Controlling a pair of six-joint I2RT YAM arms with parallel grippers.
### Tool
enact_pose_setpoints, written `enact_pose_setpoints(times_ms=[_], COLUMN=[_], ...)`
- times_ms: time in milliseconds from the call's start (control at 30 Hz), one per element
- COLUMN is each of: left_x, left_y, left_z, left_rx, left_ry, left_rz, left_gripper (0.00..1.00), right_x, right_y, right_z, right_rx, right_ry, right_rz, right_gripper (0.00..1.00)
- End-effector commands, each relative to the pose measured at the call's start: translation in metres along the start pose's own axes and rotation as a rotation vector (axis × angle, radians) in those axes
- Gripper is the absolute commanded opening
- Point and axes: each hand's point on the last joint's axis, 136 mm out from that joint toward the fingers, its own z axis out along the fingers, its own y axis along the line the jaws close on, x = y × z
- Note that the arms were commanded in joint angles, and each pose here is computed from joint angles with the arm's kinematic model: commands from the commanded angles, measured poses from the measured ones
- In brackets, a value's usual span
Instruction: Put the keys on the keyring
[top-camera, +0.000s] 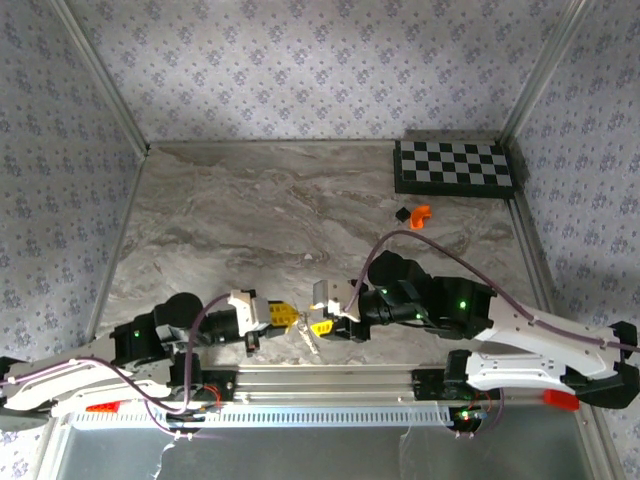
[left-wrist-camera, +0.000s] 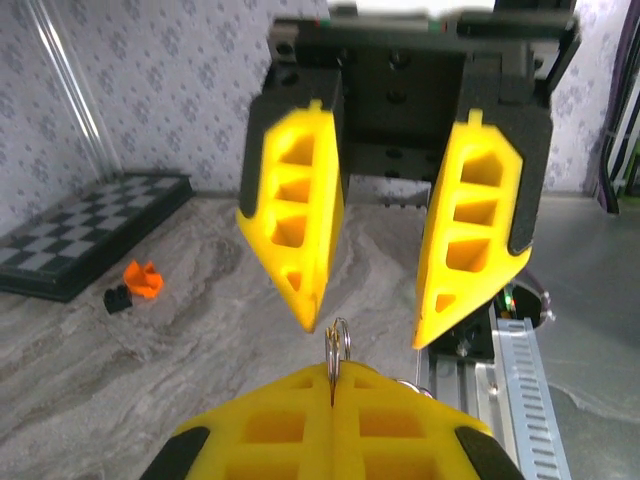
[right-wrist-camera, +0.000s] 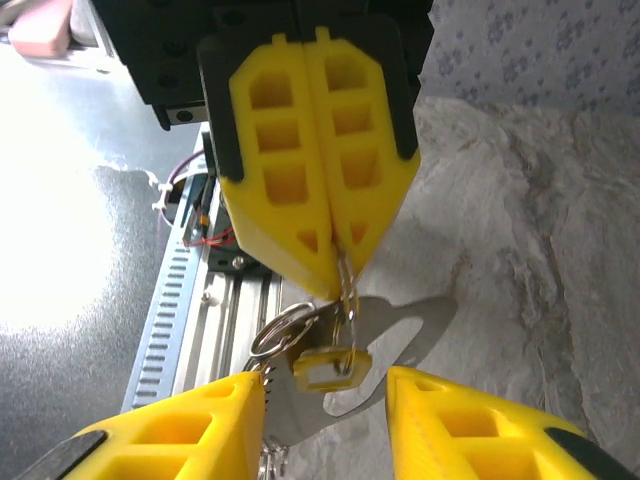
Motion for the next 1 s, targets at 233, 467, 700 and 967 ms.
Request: enact_pose_setpoints(times_ms=[233, 467, 700, 967], left_x=[-0.029, -0.035, -0.037, -0.036], left_y=[-0.006, -0.016, -0.017, -0.017], left_z=[-0.007, -0.010, -0.010, -0.009], left_rx=[0.038, 0.095, 0.102, 0.103], left_ry=[-0.145, -0.197, -0.208, -0.215], left_rz=[-0.002, -0.003, -0.007, -0.010], left_gripper=[0.00, 0.00, 0.00, 0.00], right_x=[-0.031, -0.036, -0.033, -0.023], right_y=[0.001, 0.003, 0.006, 0.008], right_z=[-0.009, -0.009, -0.010, -0.006], right_rx=[0.005, -0.018, -0.032, -0.038], right_ry=[-0.160, -0.201, -0.199, -0.169], right_rz=[-0.020, -0.015, -0.013, -0.002], right_gripper=[0.39, 0.33, 0.18, 0.00])
